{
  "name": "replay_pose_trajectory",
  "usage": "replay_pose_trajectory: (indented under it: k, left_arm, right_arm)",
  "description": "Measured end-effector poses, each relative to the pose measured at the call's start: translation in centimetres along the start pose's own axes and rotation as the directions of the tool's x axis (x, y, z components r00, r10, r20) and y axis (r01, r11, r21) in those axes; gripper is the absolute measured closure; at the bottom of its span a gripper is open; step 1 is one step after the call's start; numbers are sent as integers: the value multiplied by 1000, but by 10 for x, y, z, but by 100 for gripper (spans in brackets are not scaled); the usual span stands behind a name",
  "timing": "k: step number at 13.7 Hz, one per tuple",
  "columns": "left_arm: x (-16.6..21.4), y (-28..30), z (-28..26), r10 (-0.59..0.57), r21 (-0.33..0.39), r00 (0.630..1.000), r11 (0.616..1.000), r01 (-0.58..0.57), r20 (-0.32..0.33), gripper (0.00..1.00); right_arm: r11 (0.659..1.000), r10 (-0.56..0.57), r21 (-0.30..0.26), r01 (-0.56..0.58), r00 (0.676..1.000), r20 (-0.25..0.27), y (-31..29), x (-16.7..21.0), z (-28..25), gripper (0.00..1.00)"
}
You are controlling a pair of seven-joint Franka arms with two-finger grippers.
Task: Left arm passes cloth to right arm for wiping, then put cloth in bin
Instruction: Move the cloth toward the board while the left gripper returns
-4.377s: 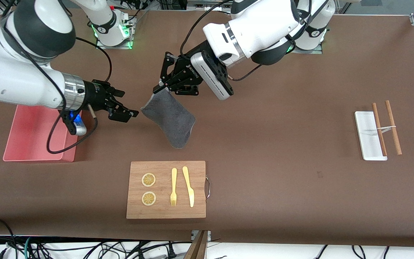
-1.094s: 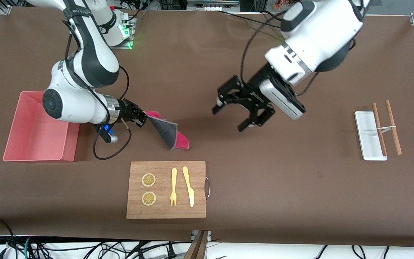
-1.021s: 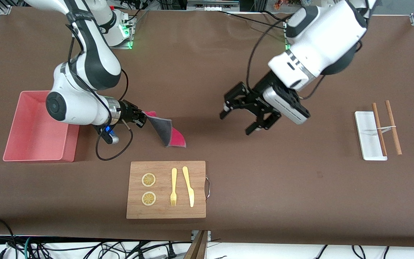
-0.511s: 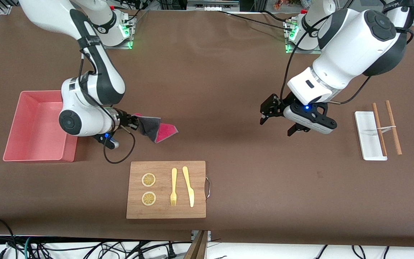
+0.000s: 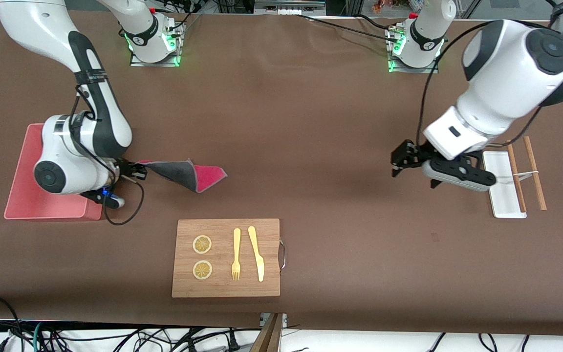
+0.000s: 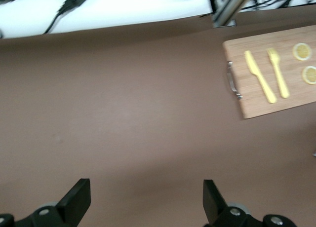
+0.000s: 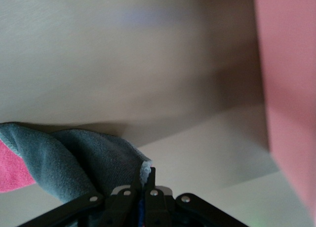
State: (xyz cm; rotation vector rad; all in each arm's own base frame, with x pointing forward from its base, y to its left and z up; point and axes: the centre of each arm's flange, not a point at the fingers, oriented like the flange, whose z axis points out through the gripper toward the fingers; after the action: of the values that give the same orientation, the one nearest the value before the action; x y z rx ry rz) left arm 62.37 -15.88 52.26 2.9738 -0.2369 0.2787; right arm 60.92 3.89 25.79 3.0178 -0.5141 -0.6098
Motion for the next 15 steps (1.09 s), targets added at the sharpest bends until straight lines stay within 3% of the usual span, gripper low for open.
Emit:
replay_pose_trajectory:
  k: [3, 6, 8, 11, 15]
  left_arm:
    - [-4, -39, -7, 28, 15, 997, 999, -29, 73, 0]
    - [-6, -66, -23, 77, 17, 992, 997, -79, 98, 0]
    - [-7, -80, -33, 93, 17, 989, 995, -96, 112, 0]
    - [-9, -85, -42, 96, 16, 987, 995, -99, 132, 0]
    - [-9, -100, -66, 85, 67, 985, 993, -96, 150, 0]
  right_arm:
    - [996, -88, -33, 88, 996, -16, 44, 16, -5, 98]
    - [973, -187, -151, 177, 980, -59, 63, 26, -23, 98]
    - [962, -220, -186, 200, 971, -96, 57, 28, -36, 98]
    - [957, -257, -180, 228, 953, -159, 19, 27, -35, 98]
    - [981, -160, -139, 132, 964, -214, -61, 5, -19, 98]
